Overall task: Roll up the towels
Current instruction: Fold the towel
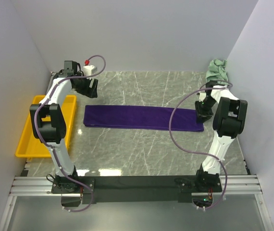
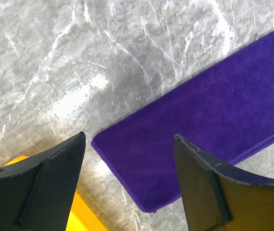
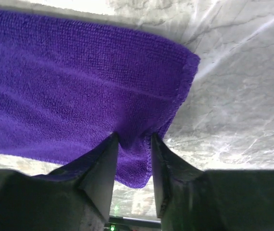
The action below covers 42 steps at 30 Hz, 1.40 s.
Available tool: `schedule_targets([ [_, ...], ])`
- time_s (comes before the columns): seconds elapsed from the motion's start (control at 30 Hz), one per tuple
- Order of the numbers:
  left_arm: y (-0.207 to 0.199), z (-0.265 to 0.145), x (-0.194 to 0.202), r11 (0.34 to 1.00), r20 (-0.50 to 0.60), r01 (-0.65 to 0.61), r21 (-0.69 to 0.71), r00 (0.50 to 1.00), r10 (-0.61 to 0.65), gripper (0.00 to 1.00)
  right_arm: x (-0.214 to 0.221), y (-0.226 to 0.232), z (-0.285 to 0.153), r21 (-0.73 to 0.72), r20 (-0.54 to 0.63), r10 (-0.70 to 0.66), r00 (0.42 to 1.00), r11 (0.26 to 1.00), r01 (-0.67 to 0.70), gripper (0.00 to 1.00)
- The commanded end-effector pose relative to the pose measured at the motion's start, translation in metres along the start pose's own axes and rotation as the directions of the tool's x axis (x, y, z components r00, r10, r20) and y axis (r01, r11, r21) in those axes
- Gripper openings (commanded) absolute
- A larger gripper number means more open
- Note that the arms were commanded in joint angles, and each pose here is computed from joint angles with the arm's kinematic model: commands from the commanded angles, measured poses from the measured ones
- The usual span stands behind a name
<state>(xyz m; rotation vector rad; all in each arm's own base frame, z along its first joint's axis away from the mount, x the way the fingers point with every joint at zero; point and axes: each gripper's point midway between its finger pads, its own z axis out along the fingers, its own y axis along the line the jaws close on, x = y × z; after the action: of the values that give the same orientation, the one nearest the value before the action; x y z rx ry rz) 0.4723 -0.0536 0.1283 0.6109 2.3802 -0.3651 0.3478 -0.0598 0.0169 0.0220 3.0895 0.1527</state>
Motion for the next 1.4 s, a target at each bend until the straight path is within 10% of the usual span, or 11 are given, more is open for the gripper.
schedule_targets([
  [0.0,0.001,-0.018,-0.023,0.999,0.079,-0.013,-0.035,0.997,0.015,0.79,-0.004,-0.011,0.002,0.056,0.002,0.032,0.999,0.998,-0.032,0.39],
  [1.0,0.000,-0.012,-0.012,0.999,0.066,-0.007,-0.037,0.998,0.010,0.80,0.006,-0.016,0.009,0.065,-0.025,0.071,0.997,0.995,-0.070,0.41],
  [1.23,-0.002,-0.015,-0.017,1.000,0.079,0.002,-0.031,0.997,0.000,0.80,0.016,-0.040,0.006,0.096,-0.049,0.086,0.995,0.992,-0.081,0.00],
  [1.37,-0.004,-0.016,-0.019,1.000,0.078,0.005,-0.016,0.997,-0.004,0.79,0.016,-0.079,-0.016,0.132,-0.021,0.106,0.994,0.986,-0.102,0.00],
])
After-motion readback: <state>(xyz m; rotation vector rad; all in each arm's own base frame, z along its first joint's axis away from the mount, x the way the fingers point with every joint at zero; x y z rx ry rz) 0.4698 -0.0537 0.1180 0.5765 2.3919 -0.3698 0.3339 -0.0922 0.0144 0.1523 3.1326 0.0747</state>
